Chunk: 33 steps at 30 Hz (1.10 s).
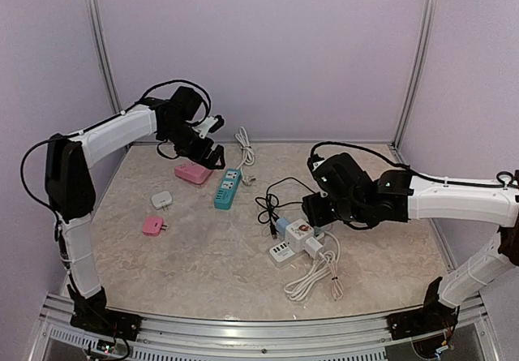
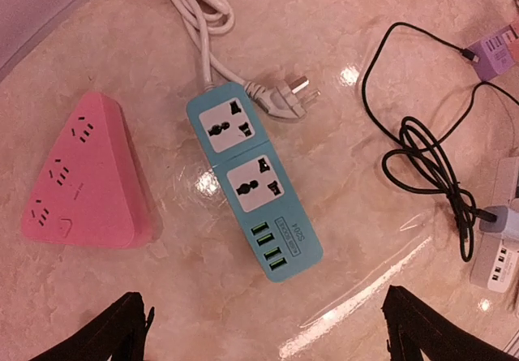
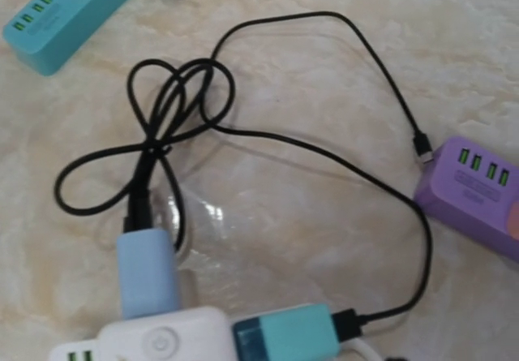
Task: Insert the plug
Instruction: Move the socket to the center of the board.
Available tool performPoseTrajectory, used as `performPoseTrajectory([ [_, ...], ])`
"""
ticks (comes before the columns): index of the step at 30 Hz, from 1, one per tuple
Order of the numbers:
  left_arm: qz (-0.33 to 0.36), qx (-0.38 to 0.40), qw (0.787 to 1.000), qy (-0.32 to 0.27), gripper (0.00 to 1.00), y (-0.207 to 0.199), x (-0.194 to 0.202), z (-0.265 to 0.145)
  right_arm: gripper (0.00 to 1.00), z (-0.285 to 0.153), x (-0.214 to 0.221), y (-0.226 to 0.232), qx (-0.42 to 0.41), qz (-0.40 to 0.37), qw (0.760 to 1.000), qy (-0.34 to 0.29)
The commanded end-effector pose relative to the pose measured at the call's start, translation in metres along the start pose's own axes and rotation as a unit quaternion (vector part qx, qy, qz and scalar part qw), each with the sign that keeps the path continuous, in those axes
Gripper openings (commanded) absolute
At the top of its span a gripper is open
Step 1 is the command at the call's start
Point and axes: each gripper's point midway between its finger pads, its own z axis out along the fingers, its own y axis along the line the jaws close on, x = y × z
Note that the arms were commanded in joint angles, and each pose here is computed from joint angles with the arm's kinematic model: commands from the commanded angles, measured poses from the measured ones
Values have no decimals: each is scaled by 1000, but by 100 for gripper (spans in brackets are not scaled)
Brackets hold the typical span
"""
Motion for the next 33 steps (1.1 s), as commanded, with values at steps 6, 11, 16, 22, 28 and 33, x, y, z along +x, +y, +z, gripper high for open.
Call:
performPoseTrajectory([
  [6, -1, 29, 998, 60, 99, -10, 4, 98, 66, 5, 11, -21, 23, 19, 999, 13],
  [11, 20, 15, 995, 93, 99, -15, 27, 136, 67, 12, 16, -21, 30, 10, 999, 32],
  [16, 30, -24, 991, 128, 96, 0, 50, 156, 68, 14, 18, -20, 25, 8, 999, 36],
  [22, 43, -30, 990, 132, 76, 1, 59, 157, 68, 10, 18, -20, 20, 11, 999, 29],
  [28, 38, -19, 982, 186, 45, -1, 97, 159, 68, 2, 17, -22, 11, 24, 999, 21],
  [33, 73, -1, 977, 203, 27, -6, 128, 132, 68, -6, 17, -26, 7, 39, 999, 11],
])
